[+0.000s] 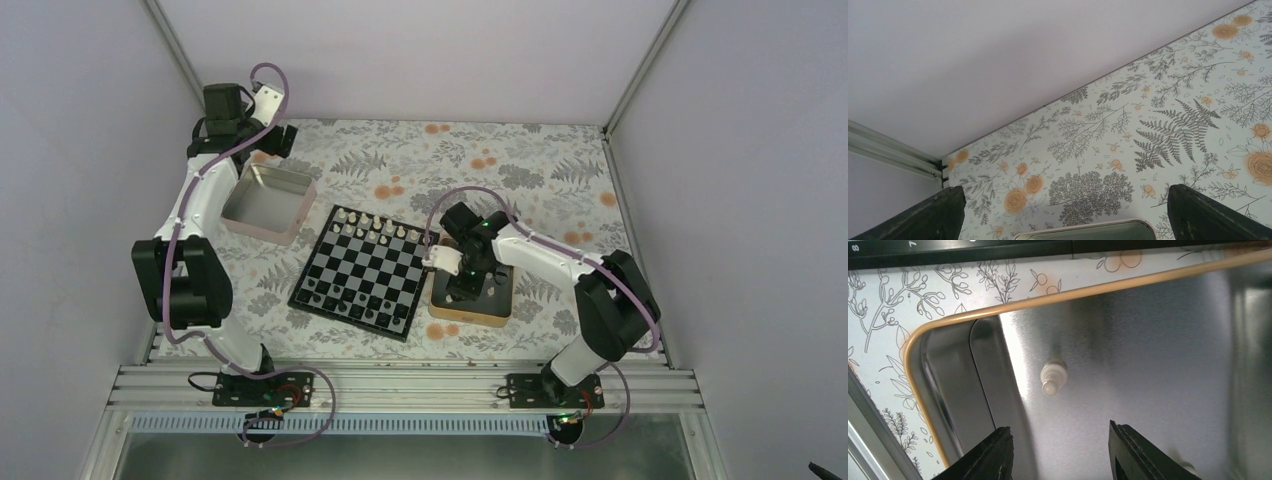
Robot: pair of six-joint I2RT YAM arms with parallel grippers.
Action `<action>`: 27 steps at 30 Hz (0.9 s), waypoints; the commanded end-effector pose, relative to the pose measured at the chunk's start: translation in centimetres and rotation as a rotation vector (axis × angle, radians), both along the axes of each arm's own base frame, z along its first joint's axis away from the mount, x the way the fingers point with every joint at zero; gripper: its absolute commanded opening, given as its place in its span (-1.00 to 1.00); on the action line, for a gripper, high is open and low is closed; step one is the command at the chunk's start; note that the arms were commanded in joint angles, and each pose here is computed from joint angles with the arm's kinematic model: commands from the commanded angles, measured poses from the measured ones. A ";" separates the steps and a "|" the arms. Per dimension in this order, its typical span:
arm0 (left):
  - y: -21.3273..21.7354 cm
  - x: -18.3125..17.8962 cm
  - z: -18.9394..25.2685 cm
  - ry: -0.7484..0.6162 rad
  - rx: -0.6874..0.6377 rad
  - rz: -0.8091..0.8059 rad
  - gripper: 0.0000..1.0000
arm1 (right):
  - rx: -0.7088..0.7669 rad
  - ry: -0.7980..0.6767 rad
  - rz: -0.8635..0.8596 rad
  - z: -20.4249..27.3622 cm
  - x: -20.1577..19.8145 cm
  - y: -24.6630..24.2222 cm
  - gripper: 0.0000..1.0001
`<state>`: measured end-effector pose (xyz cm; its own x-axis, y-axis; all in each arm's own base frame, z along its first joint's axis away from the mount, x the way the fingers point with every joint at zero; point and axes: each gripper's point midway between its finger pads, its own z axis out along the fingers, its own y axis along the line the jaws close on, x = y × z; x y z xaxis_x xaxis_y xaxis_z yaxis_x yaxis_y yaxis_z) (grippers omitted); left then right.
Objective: Set up the chess pieces on the board
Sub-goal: Pick up the chess piece from the storage box.
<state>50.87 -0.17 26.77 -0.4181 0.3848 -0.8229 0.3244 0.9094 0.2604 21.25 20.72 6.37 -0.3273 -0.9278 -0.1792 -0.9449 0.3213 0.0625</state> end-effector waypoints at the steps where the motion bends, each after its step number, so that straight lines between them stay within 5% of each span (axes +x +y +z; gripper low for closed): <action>1: 0.2 0.6 -0.3 0.000 0.009 -0.002 1.00 | -0.003 0.052 0.019 -1.2 -1.4 0.6 0.04; 13: 0.5 0.8 -1.1 0.013 0.022 0.005 1.00 | -0.017 0.083 0.059 -3.2 -1.4 1.7 0.00; 27: 0.4 0.8 -1.3 0.018 0.021 0.002 1.00 | -0.025 0.066 0.059 -3.9 -0.9 2.1 -0.49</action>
<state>51.19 -0.01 25.41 -0.4431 0.3916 -0.8064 0.3297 0.9077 0.2596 20.10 22.28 2.58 -0.2839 -0.9507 -0.1246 -0.9551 0.2690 0.1242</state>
